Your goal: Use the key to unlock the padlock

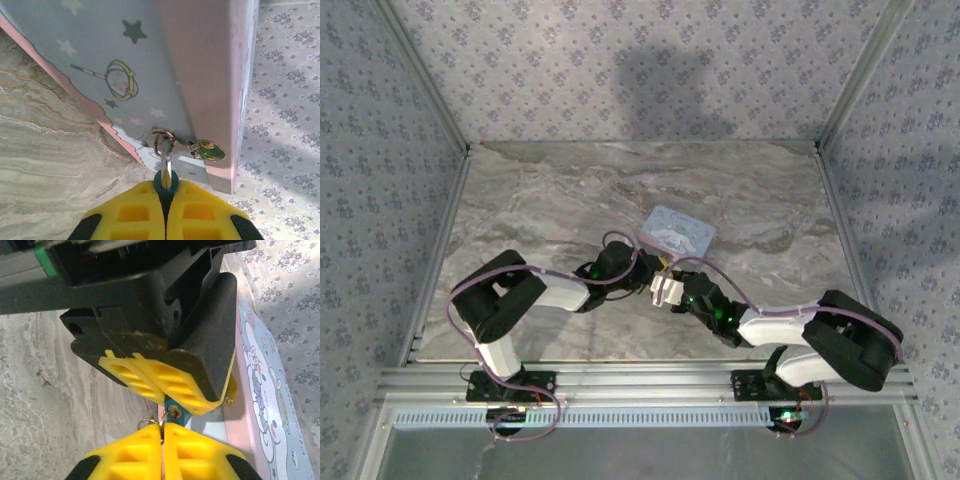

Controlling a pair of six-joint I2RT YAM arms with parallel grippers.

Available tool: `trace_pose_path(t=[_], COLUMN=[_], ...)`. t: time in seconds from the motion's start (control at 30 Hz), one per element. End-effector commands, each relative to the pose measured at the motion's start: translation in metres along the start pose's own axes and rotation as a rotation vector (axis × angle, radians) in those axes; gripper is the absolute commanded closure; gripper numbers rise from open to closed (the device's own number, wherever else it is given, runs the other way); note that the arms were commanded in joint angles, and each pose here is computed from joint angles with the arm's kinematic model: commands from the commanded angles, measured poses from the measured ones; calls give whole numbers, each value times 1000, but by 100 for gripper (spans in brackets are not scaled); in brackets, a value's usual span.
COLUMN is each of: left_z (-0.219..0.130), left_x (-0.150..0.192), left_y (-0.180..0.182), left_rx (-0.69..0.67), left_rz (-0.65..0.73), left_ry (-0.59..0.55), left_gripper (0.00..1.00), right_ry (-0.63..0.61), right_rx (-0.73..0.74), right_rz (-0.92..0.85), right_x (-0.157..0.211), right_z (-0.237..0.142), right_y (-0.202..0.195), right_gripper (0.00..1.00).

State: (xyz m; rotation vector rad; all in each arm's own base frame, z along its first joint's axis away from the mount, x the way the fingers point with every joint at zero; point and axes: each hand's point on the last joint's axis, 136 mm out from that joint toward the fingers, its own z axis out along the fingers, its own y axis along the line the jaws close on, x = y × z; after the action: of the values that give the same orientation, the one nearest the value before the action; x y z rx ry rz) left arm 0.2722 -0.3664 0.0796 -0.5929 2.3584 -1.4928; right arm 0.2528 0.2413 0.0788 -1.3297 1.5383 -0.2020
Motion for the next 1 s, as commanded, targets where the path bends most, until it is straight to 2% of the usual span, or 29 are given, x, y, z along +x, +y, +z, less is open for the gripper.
trace_pose_path(t=[0.0,0.23,0.67,0.87,0.97], left_z=[-5,-5,-4,-1,0], left_x=[1,2,1,2,2], left_y=[-25,-26,-19,-17,-16], left_rx=[70,72,45,38,36], left_rz=[11,10,16,15,14], left_ry=[11,12,2,4,5], left_gripper=[100,100,100,100,100], right_ry=[-11,-46,-150,-157,-151], right_rx=[109,144,18,-21,-34], right_rz=[70,207,721,870,880], right_x=[-11,-23,-23,-18,-16], right_z=[2,-4,3,8,9], right_y=[-28,-44,-33,-28,-25], right_gripper=[97,100,100,100,100])
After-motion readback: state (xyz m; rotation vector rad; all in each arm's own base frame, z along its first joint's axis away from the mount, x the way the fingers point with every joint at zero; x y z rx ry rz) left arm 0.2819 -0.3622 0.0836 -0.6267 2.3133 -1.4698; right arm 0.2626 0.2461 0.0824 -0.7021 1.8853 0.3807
